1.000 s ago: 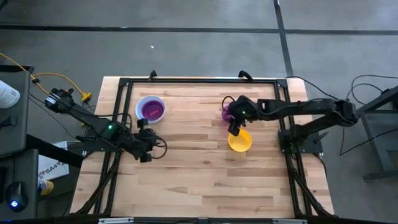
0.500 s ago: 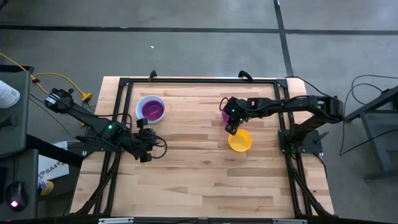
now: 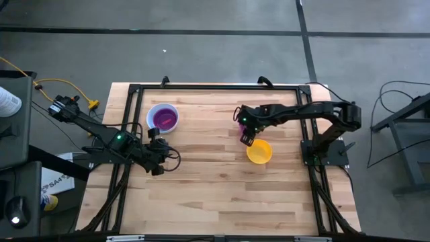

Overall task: Nest bowls inside each other
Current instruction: Stack the violet bowl on top of the red bowl

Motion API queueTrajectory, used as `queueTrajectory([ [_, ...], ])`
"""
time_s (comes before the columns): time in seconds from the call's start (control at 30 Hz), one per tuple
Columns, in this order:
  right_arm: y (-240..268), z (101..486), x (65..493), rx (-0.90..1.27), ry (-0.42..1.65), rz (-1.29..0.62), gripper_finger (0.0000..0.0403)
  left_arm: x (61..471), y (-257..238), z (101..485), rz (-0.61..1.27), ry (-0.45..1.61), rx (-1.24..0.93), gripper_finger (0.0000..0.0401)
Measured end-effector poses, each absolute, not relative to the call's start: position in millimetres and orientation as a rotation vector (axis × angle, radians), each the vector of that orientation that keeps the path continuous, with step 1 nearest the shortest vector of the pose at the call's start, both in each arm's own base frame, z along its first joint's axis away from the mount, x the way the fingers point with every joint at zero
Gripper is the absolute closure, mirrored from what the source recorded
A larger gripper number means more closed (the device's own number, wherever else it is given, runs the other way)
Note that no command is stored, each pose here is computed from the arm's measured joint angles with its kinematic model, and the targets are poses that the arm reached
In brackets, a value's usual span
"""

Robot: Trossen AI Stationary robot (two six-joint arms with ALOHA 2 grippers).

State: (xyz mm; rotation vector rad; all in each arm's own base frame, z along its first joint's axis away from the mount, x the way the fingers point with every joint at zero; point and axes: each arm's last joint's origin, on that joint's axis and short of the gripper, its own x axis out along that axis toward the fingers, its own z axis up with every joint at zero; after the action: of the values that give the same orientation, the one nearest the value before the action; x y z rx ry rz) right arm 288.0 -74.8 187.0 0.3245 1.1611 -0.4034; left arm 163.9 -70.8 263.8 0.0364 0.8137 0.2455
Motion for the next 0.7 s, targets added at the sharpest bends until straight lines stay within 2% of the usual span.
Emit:
queueTrajectory([
  [0.3,-76,175,293,0.343,1.249,-0.415,0.027,163,-71,264,0.245,0.819,0.043,0.0277],
  [0.7,-76,174,293,0.35,1.252,-0.419,0.027,164,-71,264,0.244,0.819,0.042,0.0277],
])
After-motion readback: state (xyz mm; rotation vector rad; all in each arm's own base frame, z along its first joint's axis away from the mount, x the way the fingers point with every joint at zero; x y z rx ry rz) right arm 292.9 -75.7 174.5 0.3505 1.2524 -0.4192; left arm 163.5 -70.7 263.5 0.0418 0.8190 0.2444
